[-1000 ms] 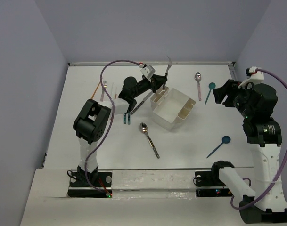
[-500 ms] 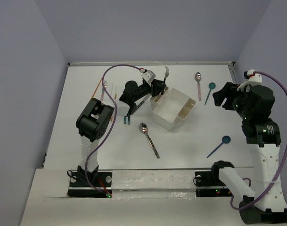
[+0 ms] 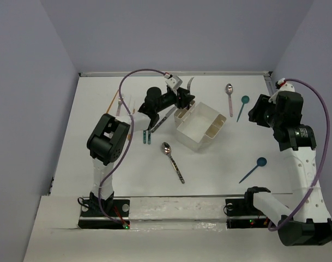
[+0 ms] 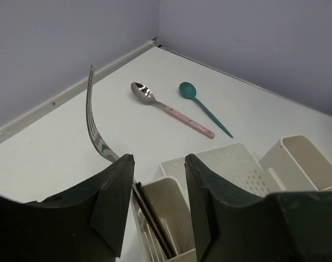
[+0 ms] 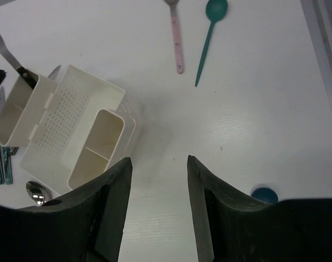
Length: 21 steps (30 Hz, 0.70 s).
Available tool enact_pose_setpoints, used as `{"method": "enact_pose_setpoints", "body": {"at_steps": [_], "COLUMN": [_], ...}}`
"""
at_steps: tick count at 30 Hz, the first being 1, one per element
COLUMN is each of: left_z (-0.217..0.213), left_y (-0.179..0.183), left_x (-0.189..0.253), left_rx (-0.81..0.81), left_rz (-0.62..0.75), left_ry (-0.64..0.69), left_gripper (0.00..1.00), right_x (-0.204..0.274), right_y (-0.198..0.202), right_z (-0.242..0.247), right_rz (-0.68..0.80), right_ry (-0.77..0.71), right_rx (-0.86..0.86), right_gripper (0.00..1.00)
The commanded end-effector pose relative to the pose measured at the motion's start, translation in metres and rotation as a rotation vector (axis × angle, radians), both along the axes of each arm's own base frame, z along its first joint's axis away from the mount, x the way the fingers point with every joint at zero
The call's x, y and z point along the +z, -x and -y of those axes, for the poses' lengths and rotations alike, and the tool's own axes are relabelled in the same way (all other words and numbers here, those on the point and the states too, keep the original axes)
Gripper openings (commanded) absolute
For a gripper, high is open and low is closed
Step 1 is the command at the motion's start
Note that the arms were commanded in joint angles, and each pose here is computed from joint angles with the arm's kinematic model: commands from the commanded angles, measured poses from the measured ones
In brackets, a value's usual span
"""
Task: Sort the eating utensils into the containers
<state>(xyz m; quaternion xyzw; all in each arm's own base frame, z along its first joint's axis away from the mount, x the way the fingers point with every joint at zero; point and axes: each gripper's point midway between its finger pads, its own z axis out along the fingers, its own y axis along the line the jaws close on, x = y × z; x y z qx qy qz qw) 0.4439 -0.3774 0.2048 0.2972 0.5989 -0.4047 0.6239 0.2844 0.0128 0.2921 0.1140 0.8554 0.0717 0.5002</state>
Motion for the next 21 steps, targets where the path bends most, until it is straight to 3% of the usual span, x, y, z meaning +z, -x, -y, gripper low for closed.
{"method": "enact_pose_setpoints", "body": {"at_steps": [1,7,9,11,16,17,21], "left_z": [-0.006,-0.042,-0.060,-0.089,-0.184,-0.221,-0.306], "left_y": [-0.007,-0.027,-0.032,-0.040,-0.032,-0.026,0.001], "left_x": [0.101,0.137,0.135,0.165,0.166,0.175,0.124], "left_rx": [0.043,0.231,0.289,0.373,0.537,0.608,0.776], "left_rz": [0.107,0.118,0.064,0.079,-0.033,-0.029,-0.093], "left_ry": [0.017,-0.157,-0.236,-0.253,-0.335,-0.338,-0.466], "left_gripper": [0.55,0.57,0.58,0.59,0.59,0.59,0.60], "right_x": [0.001,-0.020,-0.019,-0.048,-0.105,-0.121,-0.154], "right_y": [-0.018,-0.081,-0.103,-0.131,-0.181,-0.195,-0.218], "right_z": [0.018,0.044,0.053,0.069,0.091,0.094,0.099], "right_rz": [-0.038,-0.104,-0.097,-0.165,-0.291,-0.321,-0.384], "right_ry": [0.041,0.019,-0.014,-0.060,-0.094,-0.093,-0.090], "right_rx": [-0.104,-0.185,-0.194,-0.223,-0.266,-0.263,-0.258], "right_gripper": [0.50,0.51,0.52,0.54,0.57,0.57,0.52]}}
